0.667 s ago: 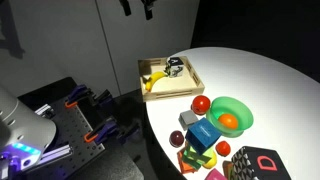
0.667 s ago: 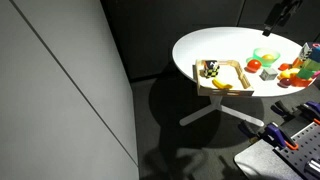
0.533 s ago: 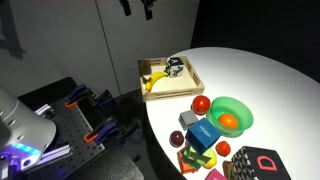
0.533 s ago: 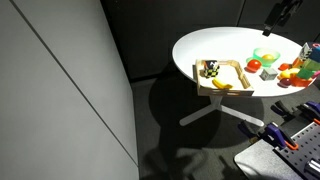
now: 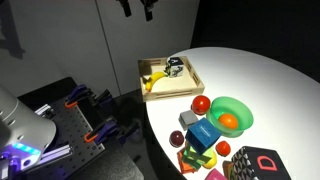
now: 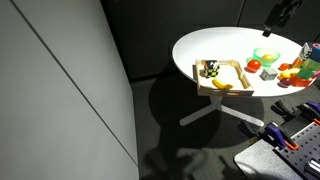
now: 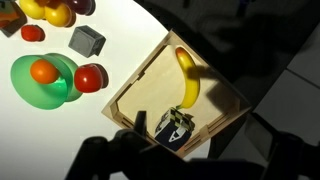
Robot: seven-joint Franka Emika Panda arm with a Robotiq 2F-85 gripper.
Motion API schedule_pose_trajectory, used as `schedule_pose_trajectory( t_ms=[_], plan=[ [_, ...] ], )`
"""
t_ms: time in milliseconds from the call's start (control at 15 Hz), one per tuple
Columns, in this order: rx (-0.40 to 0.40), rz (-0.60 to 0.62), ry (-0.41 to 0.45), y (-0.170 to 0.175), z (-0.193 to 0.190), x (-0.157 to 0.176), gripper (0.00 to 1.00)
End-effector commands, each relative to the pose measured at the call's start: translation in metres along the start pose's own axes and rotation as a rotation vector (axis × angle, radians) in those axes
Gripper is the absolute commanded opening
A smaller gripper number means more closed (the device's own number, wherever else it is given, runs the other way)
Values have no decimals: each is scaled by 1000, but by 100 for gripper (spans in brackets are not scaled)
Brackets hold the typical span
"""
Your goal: Put the grey, blue and yellow blocks in the box.
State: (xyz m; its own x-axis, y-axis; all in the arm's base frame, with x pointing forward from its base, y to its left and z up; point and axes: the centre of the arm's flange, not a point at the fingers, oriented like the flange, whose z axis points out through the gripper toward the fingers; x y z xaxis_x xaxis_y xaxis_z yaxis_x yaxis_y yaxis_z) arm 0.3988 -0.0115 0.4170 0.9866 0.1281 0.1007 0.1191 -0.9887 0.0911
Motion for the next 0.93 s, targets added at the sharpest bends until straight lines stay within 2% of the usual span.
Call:
schedule_pose_trajectory(
  t_ms=[0, 467, 867],
  plan=[
    [28, 15, -9, 10, -1, 7, 100],
    [102, 78, -33, 40, 9, 17, 100],
    [149, 101, -97, 71, 30, 20, 100]
  ],
)
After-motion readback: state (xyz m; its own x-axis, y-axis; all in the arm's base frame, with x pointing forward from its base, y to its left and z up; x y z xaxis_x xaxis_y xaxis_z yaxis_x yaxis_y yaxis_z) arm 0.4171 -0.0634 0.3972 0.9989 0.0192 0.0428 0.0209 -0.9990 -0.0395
